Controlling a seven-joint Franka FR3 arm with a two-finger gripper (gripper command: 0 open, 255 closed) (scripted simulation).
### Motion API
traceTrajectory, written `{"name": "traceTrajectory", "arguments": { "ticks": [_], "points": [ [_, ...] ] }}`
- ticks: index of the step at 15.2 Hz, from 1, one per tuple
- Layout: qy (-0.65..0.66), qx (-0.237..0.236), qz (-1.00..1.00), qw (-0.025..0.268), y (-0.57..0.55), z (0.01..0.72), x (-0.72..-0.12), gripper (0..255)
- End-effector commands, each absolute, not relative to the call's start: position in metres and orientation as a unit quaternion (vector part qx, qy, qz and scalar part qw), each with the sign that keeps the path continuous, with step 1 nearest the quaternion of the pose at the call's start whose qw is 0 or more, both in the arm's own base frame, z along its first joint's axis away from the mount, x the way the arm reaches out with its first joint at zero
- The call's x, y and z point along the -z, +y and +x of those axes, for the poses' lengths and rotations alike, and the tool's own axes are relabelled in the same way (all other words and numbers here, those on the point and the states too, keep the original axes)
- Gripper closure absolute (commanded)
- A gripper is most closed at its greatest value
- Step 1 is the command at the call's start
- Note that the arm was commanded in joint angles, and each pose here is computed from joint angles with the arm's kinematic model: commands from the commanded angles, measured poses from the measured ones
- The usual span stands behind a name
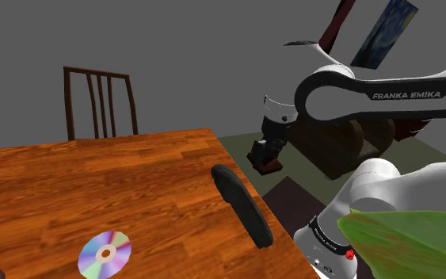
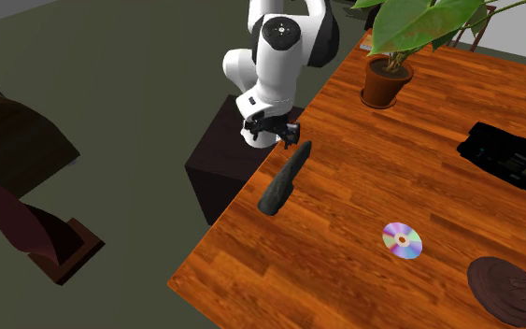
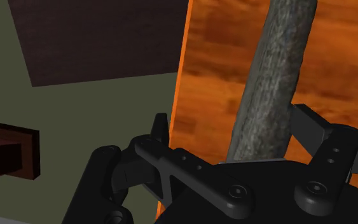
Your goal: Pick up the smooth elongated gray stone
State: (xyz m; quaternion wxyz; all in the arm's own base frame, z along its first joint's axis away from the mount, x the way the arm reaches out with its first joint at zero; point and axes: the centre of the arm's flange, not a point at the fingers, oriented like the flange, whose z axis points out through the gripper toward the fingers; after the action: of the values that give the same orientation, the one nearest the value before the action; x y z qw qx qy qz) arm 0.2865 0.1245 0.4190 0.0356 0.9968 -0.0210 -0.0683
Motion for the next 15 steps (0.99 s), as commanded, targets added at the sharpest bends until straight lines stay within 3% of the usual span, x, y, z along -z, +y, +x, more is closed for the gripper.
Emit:
{"name": "traceTrajectory", "arguments": {
  "ticks": [1, 15],
  "points": [
    [-0.027, 0.066, 0.997, 0.038, 0.141, 0.287, -0.398, 0],
    [-0.042, 0.063, 0.996, 0.045, 0.186, 0.291, -0.306, 0]
  ]
}}
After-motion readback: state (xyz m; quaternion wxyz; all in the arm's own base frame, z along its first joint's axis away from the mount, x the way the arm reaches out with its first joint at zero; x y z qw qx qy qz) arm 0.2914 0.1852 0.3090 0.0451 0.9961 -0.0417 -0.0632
